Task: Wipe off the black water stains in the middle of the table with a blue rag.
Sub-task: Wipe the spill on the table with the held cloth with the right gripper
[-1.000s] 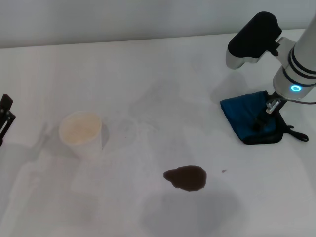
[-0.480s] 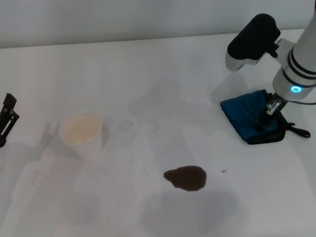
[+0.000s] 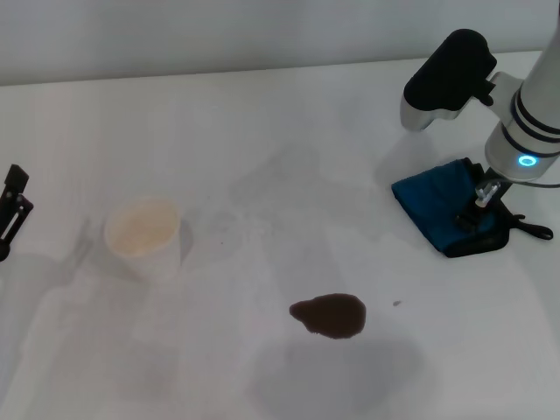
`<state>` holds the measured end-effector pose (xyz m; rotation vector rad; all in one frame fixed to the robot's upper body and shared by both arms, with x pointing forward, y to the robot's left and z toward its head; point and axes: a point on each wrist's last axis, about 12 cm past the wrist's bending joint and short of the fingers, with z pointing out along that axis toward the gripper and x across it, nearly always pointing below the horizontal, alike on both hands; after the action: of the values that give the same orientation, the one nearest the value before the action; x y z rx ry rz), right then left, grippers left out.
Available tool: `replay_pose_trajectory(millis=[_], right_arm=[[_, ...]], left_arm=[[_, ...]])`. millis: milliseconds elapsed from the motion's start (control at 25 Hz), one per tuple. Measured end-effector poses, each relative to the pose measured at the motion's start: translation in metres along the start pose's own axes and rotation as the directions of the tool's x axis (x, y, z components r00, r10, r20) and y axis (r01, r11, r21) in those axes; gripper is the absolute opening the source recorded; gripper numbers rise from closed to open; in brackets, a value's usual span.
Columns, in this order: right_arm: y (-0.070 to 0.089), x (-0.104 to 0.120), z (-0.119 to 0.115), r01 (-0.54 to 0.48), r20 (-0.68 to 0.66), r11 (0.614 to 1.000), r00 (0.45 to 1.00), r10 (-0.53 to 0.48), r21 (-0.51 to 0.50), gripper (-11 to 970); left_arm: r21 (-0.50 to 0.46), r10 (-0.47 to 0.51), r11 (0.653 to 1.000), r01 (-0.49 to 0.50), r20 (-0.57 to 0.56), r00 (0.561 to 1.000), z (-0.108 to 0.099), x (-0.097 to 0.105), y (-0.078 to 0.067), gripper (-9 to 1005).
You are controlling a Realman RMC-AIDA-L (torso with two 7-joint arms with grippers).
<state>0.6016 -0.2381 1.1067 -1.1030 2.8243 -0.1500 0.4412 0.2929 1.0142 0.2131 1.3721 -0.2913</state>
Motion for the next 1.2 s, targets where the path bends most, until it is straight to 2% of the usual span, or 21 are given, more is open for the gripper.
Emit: replay_pose_trajectory(millis=[440,760,1040,1200], right_arm=[[0.001,0.0,0.0,0.032,0.003,0.999,0.999,-0.032,0.003,12],[0.006,-0.001,0.002,0.056,-0.004,0.998,0.998,-0.056,0.001,16],[0.023,-0.006,0.004,0.112,-0.006,0.993,0.994,-0.112,-0.029,19],[0.037,-0.008,-0.001,0.151,0.014,0.986,0.988,-0.151,-0.069,21]], left_arm=[[0.0,-0.002,1.0,0.002,0.014,1.0,-0.002,-0.002,-0.001,872],[0.0,-0.002,1.0,0.002,0.02,1.0,-0.003,-0.002,-0.001,872],[0.0,0.0,1.0,0.0,0.02,1.0,-0.003,-0.002,0.0,872],[0.002,0.002,1.0,-0.002,0.02,1.0,-0.002,-0.002,0.0,872]])
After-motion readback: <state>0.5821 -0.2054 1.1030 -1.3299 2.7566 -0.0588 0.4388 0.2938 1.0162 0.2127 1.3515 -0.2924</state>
